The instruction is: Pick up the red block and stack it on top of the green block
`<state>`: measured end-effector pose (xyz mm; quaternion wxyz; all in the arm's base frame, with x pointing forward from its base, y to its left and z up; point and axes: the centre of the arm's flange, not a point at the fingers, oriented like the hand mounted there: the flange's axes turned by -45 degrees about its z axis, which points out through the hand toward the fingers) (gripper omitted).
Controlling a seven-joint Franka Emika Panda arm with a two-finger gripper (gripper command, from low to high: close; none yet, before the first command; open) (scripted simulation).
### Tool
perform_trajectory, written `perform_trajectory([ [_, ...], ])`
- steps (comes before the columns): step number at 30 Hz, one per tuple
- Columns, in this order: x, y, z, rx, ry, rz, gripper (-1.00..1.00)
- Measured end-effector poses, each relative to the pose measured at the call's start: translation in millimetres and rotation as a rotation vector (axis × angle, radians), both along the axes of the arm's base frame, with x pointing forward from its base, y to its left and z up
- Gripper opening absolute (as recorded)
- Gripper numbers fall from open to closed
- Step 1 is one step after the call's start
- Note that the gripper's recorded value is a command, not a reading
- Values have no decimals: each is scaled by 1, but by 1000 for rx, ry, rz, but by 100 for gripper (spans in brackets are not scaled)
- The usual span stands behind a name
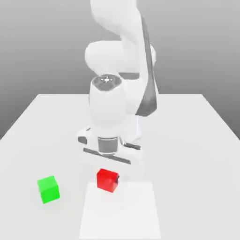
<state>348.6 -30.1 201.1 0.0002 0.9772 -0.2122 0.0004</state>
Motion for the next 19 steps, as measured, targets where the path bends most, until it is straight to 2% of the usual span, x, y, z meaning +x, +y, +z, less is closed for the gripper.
perform_trajectory([
  [5, 7, -88, 25, 3, -1, -382, -100],
  [9, -6, -174, 41, 3, -1, -740, -100],
  [15, -5, -184, -11, 1, -1, -793, -100],
  [16, -5, -183, -18, 1, -1, -793, 100],
  [19, -5, -183, -18, 1, -1, -793, 100],
])
